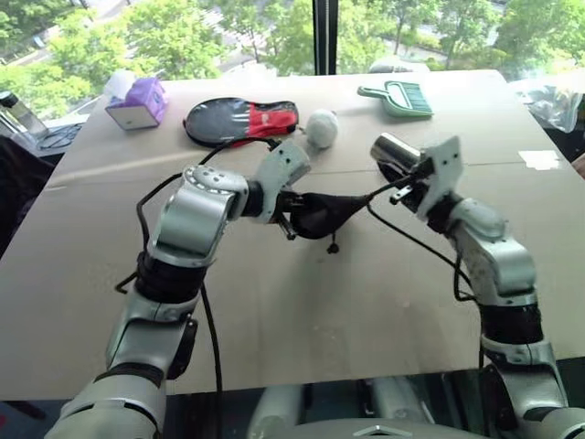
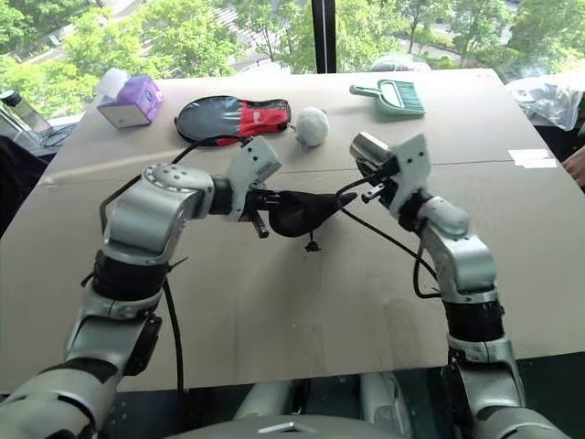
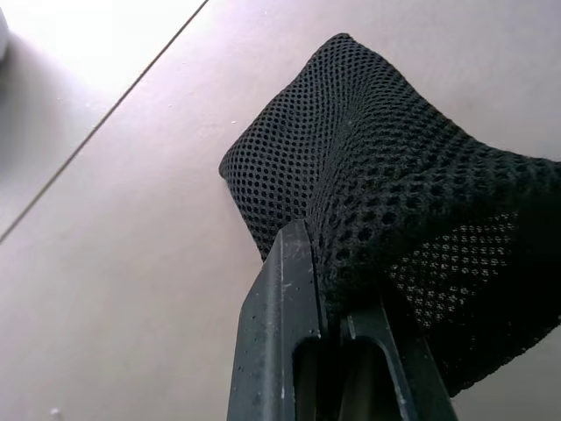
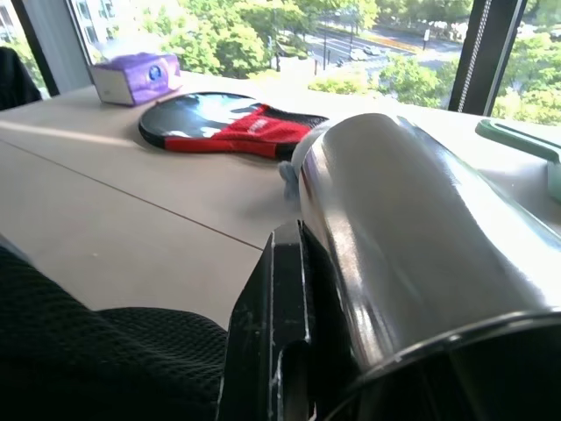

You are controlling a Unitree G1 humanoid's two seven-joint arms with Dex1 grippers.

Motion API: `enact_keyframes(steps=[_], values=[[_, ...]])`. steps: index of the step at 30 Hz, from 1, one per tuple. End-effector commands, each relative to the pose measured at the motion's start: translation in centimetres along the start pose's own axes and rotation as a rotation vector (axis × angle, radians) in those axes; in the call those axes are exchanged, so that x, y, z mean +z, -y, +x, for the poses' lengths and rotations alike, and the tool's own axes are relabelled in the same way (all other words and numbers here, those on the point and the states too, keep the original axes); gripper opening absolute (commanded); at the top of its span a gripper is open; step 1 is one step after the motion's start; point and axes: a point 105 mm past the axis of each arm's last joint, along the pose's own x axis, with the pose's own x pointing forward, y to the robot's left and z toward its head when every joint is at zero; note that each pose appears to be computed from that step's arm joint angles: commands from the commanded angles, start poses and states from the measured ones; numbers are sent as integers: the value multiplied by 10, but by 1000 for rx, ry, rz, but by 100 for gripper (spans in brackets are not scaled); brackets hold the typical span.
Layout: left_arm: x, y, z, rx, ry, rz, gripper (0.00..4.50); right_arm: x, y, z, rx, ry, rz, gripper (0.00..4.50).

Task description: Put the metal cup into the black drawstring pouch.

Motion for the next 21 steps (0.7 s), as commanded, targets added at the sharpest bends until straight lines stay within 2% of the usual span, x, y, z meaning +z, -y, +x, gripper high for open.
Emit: enact_keyframes(steps=[1, 5, 9, 13, 15, 21], values=[[6, -4, 12, 90, -83, 11, 0, 13, -44, -19, 175, 11, 22, 8], [15, 6, 34, 67, -115, -32, 0, 7, -80, -32, 254, -26, 78, 8], [22, 14, 52, 72, -120, -87, 0, 1, -93, -31, 247, -43, 107, 8], [35, 25, 61, 7, -102, -212, 0, -26, -87, -33, 170, -170, 42, 8], [39, 29, 63, -12, -94, -216, 0, -43, -75, -35, 89, -231, 24, 8], [43, 37, 61, -74, -76, -266, 0, -59, -69, -36, 31, -232, 94, 8]])
